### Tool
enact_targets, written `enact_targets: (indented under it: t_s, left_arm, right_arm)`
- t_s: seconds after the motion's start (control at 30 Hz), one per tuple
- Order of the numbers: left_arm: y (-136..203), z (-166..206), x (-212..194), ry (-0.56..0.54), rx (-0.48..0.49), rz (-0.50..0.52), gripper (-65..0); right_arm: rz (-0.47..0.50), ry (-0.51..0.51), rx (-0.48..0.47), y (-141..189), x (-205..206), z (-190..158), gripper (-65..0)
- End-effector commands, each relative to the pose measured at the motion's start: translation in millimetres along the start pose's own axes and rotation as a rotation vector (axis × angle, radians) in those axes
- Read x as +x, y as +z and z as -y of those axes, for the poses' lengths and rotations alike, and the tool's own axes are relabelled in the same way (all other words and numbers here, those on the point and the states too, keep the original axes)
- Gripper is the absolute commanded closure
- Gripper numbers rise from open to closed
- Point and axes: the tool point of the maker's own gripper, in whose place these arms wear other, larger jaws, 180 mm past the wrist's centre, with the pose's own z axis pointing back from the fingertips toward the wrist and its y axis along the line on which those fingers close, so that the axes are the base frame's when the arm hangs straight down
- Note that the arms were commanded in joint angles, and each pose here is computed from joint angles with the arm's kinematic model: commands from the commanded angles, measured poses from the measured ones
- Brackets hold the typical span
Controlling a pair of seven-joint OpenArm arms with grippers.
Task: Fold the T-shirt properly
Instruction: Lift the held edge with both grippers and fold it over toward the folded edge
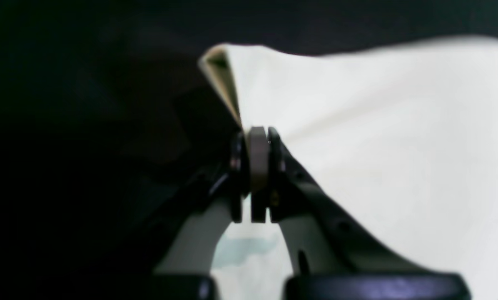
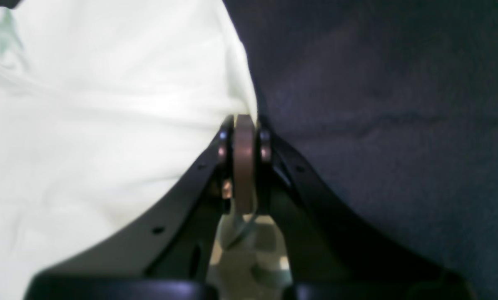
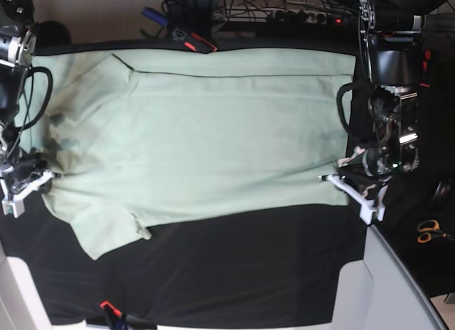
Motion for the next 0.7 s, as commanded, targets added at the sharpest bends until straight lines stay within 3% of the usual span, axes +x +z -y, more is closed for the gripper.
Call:
enact_targets:
  t_s: [0.0,0.23,0.67]
  left_arm:
    - [8.4,-7.5,22.0,-0.005,0.018,0.043,0.0]
    - [20.1,-25.7,13.6,-0.03,0.055,0.018,0.0]
    - [16.9,-25.4,-13.0,-0.027,0.054,-0.028,0.0]
  right_arm:
    - [0.07,0.007,-0.009,4.7,29.1,7.2,0.0]
    - [0.037,0.006,-0.013,5.5,13.1,9.3,0.0]
    - [-0.011,0.001,-0.012,6.2,-10.6,9.0,0.0]
